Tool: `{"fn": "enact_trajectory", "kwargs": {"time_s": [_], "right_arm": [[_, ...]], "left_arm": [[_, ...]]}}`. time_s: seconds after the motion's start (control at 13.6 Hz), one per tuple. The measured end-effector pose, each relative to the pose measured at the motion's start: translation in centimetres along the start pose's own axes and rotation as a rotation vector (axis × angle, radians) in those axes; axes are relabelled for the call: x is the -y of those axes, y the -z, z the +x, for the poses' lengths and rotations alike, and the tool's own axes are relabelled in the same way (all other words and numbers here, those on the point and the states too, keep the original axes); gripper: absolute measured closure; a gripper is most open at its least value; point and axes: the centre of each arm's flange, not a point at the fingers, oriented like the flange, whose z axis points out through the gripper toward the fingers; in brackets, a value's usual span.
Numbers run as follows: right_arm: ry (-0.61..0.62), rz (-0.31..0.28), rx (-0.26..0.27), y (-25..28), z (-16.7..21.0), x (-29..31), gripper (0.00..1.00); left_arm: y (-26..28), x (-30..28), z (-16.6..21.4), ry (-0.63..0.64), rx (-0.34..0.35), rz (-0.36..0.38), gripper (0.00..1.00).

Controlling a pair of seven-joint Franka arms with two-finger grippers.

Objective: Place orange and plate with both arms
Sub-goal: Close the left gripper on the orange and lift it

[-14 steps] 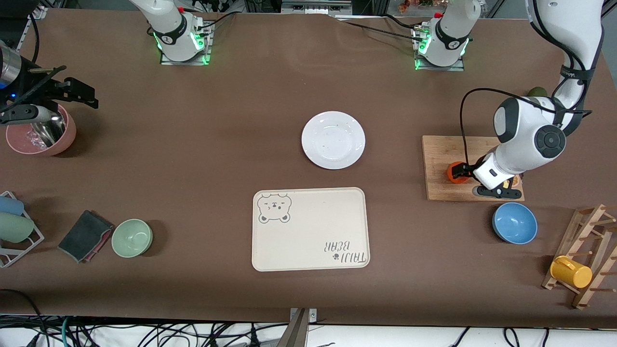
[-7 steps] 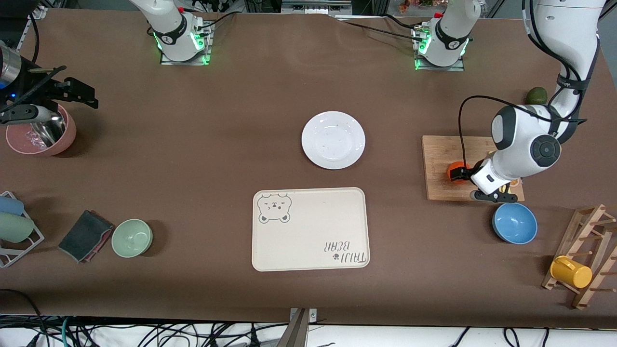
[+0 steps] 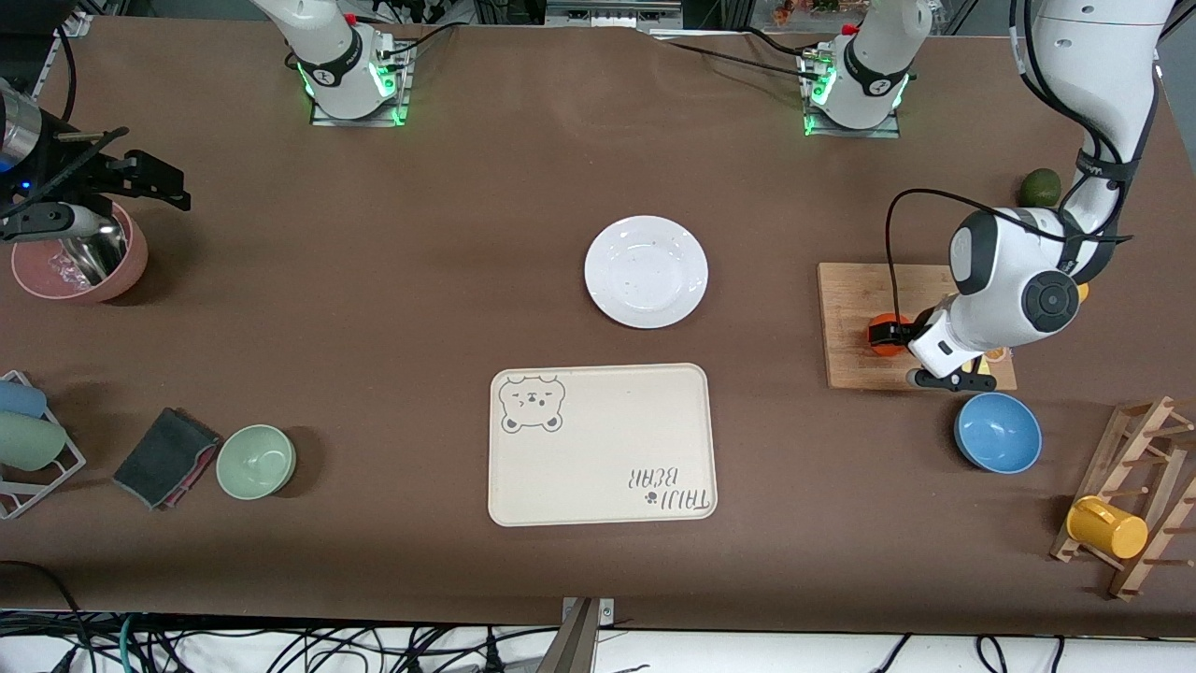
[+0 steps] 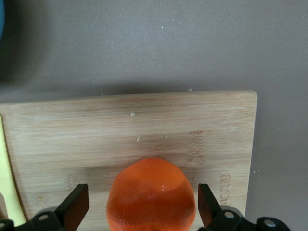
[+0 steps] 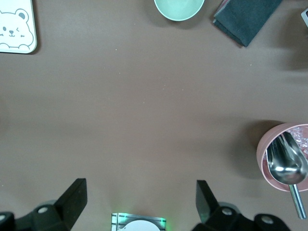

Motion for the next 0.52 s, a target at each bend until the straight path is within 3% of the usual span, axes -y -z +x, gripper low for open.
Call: {"fn": "enact_trajectory", "kwargs": {"time_s": [0.52], "right_arm": [[0.0, 0.0, 0.0, 0.0, 0.0, -0.01, 0.0]], "left_arm": [[-0.98, 0.08, -0.09, 0.048, 0.021, -0.002, 0.0]]}}
